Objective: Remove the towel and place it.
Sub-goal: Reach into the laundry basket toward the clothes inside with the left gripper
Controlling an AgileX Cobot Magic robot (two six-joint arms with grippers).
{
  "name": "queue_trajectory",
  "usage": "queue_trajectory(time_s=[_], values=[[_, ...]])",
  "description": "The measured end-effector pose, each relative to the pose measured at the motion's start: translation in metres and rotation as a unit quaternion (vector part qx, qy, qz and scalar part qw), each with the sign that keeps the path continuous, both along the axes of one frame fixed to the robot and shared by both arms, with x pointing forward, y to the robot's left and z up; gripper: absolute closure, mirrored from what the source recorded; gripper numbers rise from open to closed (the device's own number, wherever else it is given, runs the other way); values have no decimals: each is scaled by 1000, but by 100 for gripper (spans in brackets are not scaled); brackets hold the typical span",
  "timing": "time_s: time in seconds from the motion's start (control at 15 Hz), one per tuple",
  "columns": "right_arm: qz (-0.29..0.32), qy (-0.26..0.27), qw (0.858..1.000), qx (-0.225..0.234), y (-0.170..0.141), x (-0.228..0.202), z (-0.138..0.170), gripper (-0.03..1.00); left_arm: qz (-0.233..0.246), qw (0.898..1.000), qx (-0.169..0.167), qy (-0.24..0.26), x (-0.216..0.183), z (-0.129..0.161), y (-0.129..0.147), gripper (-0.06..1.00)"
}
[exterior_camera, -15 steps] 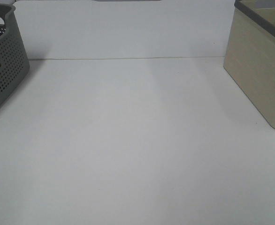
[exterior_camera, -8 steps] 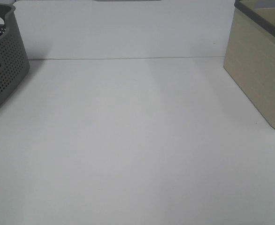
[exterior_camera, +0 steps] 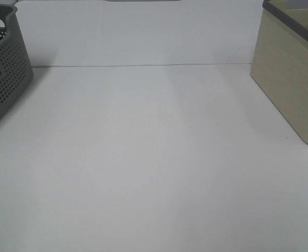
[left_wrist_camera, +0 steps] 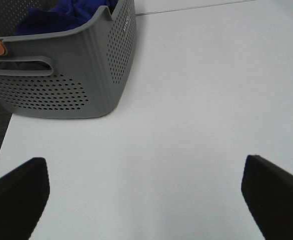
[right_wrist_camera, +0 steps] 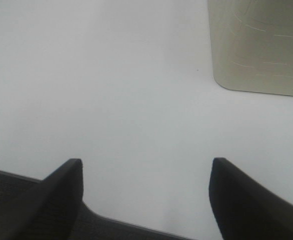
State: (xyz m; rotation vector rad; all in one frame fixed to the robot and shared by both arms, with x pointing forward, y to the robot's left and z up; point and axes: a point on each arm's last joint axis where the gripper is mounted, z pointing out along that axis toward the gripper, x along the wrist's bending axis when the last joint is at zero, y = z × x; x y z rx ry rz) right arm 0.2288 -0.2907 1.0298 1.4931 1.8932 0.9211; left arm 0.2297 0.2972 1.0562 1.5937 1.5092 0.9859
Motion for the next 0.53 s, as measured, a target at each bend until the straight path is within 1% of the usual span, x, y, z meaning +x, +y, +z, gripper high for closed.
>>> queue_trajectory(time_s=[0.53], values=[[0,0,1000,0,0,0,0,27,0,1000,0,0,0,0,0,-5]])
